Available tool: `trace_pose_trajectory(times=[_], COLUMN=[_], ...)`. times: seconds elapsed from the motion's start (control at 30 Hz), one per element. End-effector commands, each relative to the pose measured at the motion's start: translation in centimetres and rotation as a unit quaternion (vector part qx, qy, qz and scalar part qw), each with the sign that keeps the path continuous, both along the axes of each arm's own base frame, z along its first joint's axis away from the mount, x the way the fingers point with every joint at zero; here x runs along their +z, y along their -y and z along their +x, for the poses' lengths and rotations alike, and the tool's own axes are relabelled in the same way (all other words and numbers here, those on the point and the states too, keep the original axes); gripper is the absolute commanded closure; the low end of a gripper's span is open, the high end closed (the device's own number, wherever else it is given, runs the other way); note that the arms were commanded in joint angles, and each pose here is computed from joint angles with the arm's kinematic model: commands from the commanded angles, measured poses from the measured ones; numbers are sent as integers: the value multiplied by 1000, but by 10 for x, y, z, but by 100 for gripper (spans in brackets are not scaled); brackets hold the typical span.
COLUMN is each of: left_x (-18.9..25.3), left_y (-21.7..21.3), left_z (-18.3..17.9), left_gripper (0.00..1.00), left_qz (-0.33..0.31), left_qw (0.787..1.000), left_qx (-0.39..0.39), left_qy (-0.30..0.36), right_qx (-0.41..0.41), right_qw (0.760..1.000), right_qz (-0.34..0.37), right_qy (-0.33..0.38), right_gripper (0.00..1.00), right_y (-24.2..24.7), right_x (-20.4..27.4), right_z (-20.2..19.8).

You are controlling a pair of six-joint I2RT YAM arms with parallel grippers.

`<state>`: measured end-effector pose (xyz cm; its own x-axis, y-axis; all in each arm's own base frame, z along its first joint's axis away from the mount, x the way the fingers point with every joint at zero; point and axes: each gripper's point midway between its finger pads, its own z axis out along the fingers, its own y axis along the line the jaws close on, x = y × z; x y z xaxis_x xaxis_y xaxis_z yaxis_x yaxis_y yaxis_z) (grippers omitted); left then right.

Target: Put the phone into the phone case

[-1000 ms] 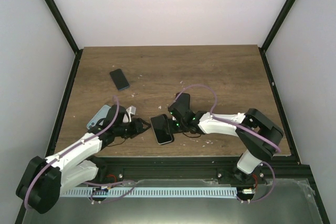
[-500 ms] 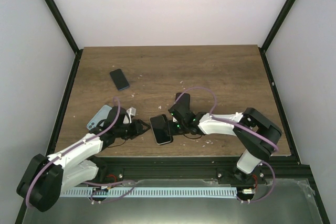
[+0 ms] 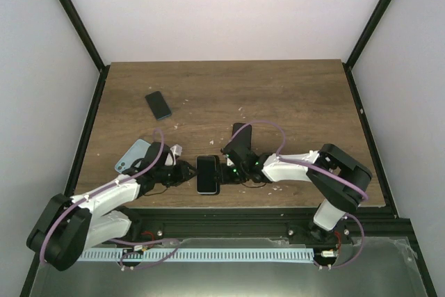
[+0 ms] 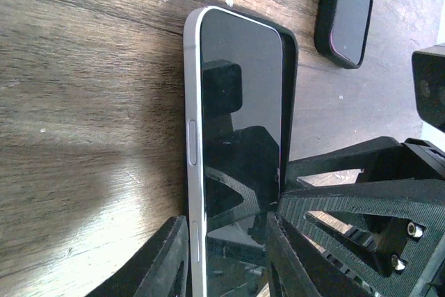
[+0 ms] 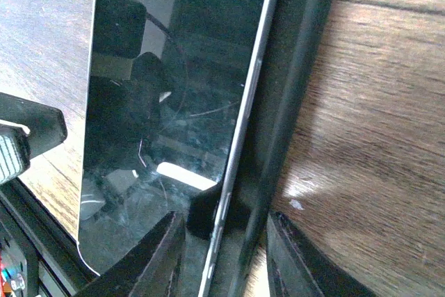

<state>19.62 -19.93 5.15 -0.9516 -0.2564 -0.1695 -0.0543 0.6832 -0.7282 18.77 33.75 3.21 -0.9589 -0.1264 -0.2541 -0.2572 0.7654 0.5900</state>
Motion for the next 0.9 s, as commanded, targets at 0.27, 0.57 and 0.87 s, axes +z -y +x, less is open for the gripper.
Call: trace_pose_trajectory(times=[0.27,0.57,0.87], left_x=[-12,-14,-12], left_y=[10,11,22], left_z=[1,6,6], left_gripper=[74,87,91], left_qz=[-6,7,-7], left_qw=[999,999,998], left_qx=[-32,-41,-58], left_qy=[4,19,27], right_qx=[-15,-16,-7], right_qw=[1000,1000,1000], right_qz=[7,20,25], right_qy=[12,18,12], right_gripper=[68,69,71], right_y=[1,0,-4], right_x=[-4,-4,-7], right_z=[3,5,4])
